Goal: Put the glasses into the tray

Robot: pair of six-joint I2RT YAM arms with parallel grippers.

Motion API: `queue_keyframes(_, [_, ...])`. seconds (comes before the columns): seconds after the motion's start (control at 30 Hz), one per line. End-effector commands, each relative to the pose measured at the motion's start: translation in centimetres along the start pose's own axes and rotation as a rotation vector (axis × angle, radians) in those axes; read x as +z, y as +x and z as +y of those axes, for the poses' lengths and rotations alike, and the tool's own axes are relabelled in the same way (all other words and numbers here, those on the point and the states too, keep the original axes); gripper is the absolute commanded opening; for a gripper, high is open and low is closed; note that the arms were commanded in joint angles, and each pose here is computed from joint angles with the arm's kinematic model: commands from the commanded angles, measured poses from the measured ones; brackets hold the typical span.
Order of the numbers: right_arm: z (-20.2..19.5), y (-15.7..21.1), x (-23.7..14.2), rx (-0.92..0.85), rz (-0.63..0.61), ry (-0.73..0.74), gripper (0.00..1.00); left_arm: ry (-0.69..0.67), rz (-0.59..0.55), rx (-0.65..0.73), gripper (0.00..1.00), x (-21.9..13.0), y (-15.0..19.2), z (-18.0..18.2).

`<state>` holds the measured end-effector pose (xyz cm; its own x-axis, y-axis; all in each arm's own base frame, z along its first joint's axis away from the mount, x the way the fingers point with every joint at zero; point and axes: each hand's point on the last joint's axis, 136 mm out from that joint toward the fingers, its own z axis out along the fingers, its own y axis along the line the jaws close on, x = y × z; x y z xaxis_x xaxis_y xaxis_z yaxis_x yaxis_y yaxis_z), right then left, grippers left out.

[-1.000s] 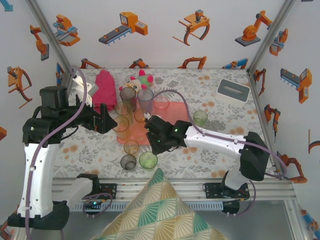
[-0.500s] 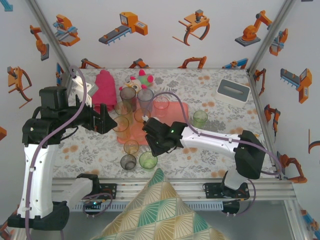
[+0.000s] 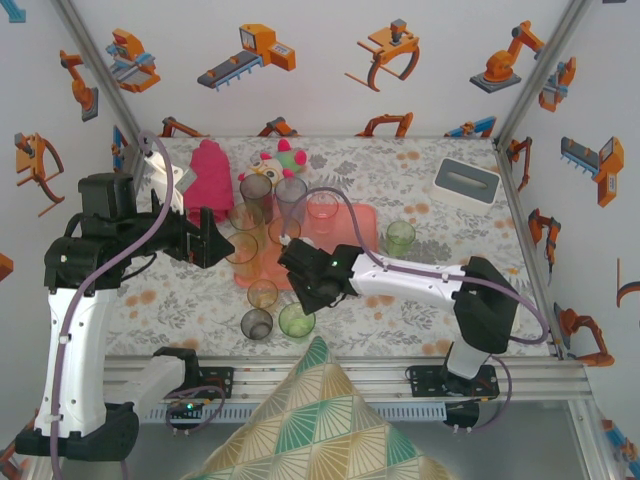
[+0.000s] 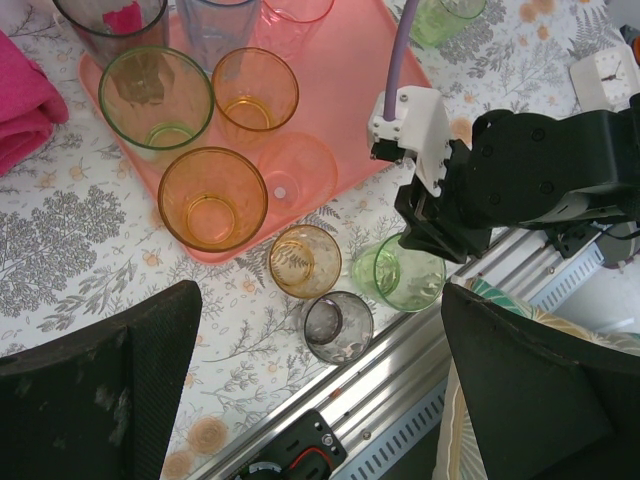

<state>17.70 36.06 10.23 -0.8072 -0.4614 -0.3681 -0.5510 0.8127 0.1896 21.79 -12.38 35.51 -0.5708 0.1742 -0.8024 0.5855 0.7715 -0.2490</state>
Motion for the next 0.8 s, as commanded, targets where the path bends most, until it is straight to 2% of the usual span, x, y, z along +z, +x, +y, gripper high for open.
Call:
queue_keyframes(0.0, [0.16, -0.69, -0.06, -0.018, -0.012, 0.037, 0.32, 0.019, -0.018, -0.001, 0.97, -0.3, -0.27, -0.41])
queue_keyframes(0.4, [-0.11, -0.26, 0.77, -0.059, 0.017, 0.096, 0.3, 0.02, -0.018, 0.0, 0.97, -0.27, -0.35, -0.41])
queue_keyframes(0.77, [-0.39, -0.47, 0.21, -0.066, -0.009, 0.109, 0.15, 0.018, -0.02, 0.001, 0.97, -0.32, -0.45, -0.42])
